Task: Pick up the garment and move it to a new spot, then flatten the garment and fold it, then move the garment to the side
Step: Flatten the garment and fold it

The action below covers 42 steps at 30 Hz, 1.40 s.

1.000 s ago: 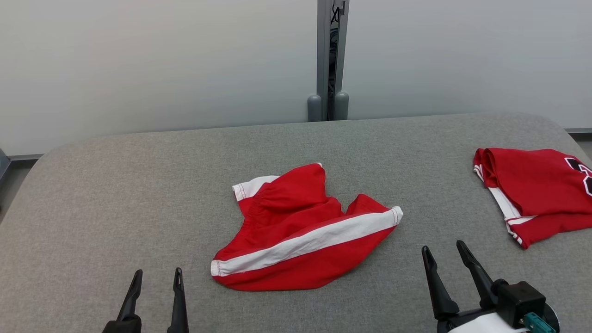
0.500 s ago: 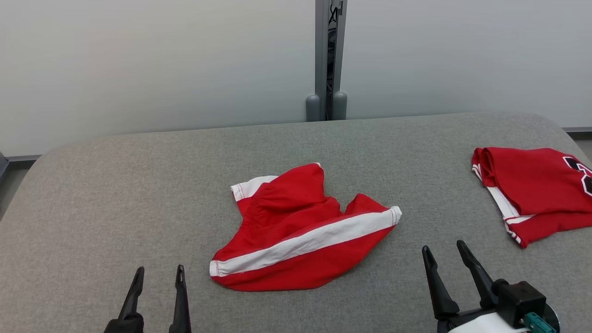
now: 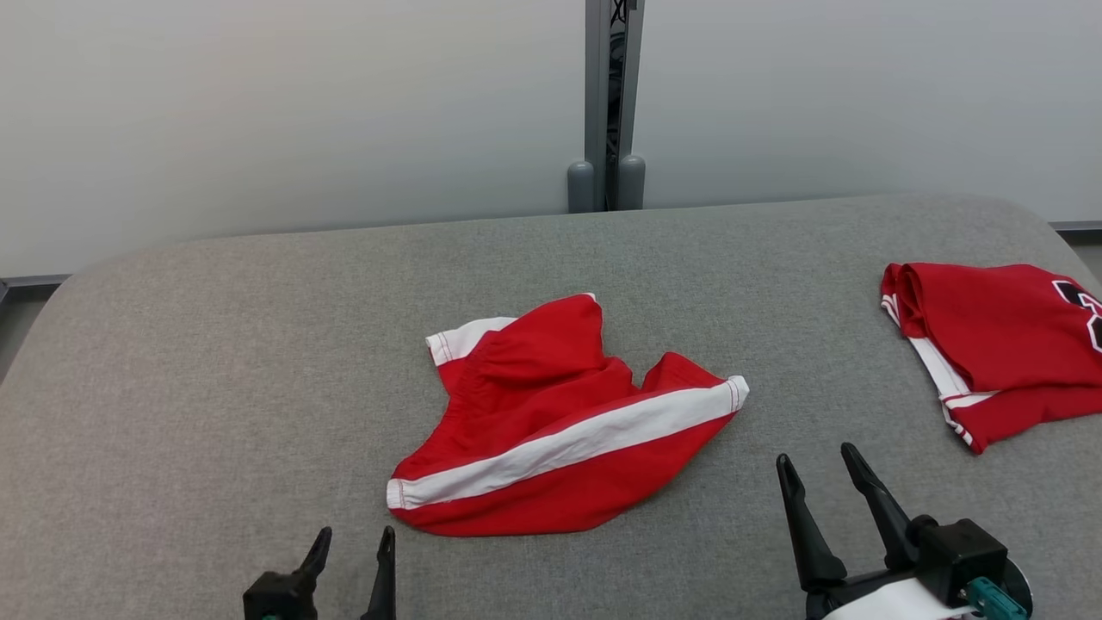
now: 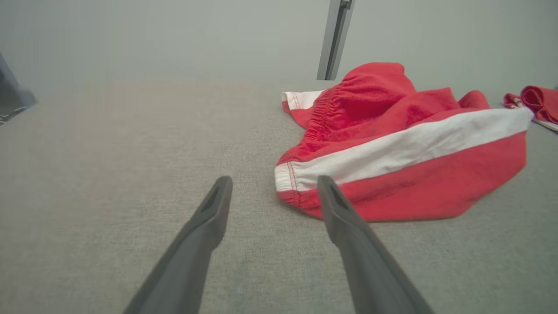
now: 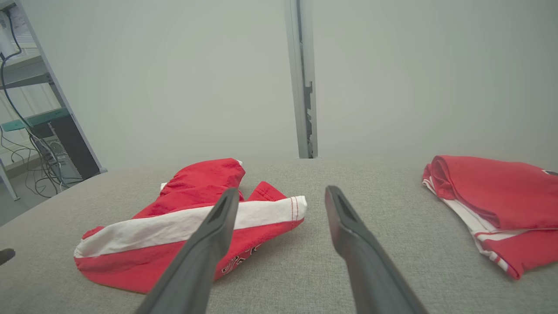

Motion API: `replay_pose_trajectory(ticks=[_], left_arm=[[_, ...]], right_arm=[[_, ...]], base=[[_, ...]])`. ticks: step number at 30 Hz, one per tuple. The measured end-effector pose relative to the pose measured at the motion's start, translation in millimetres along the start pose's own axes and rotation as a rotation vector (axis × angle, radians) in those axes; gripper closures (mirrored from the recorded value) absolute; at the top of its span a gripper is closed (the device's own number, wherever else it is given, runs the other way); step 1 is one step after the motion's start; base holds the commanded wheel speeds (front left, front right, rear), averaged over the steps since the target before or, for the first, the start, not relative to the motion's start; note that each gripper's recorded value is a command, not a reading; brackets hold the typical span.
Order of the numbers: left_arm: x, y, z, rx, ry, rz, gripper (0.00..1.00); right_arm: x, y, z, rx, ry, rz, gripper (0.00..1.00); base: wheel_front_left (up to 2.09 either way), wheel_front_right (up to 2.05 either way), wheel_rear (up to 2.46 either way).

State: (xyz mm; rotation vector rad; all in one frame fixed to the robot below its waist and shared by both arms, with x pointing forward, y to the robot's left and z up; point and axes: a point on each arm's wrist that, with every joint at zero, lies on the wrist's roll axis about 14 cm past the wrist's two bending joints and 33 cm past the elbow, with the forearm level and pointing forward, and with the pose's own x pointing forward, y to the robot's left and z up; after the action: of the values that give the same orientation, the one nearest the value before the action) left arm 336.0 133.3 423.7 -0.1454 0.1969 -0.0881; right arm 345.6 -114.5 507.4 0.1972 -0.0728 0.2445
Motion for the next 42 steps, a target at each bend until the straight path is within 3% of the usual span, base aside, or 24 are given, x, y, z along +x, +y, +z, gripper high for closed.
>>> replay_pose_trajectory(ticks=[18, 21, 25, 31, 33, 36, 40, 41, 42], left_arm=[[50, -14, -30, -0.007, 0.179, -0.065, 0.0], [54, -14, -32, 0.0, 0.192, -0.066, 0.09], [56, -13, -39, -0.007, 0.22, -0.061, 0.33], [57, -18, -45, -0.018, 0.245, -0.079, 0.31], [57, -19, -47, -0.021, 0.252, -0.083, 0.24], [59, -22, -48, -0.024, 0.26, -0.089, 0.23], [58, -24, -55, -0.031, 0.285, -0.091, 0.36], [58, -24, -57, -0.03, 0.292, -0.091, 0.5], [59, -24, -57, -0.028, 0.295, -0.094, 0.75]], right_arm=[[-1, -15, -6, -0.021, 0.027, -0.026, 0.0], [0, -18, -8, -0.027, 0.033, -0.029, 0.0], [1, -20, -11, -0.033, 0.046, -0.027, 0.0], [3, -23, -11, -0.041, 0.05, -0.026, 0.0], [4, -23, -11, -0.043, 0.05, -0.026, 0.0], [6, -23, -10, -0.046, 0.046, -0.023, 0.0], [7, -24, -10, -0.049, 0.047, -0.022, 0.0], [8, -24, -10, -0.05, 0.047, -0.022, 0.0], [8, -25, -10, -0.05, 0.046, -0.022, 0.0]], base=[[0.0, 0.0, 0.0], [0.0, 0.0, 0.0], [0.0, 0.0, 0.0], [0.0, 0.0, 0.0], [0.0, 0.0, 0.0], [0.0, 0.0, 0.0], [0.0, 0.0, 0.0], [0.0, 0.0, 0.0], [0.0, 0.0, 0.0]])
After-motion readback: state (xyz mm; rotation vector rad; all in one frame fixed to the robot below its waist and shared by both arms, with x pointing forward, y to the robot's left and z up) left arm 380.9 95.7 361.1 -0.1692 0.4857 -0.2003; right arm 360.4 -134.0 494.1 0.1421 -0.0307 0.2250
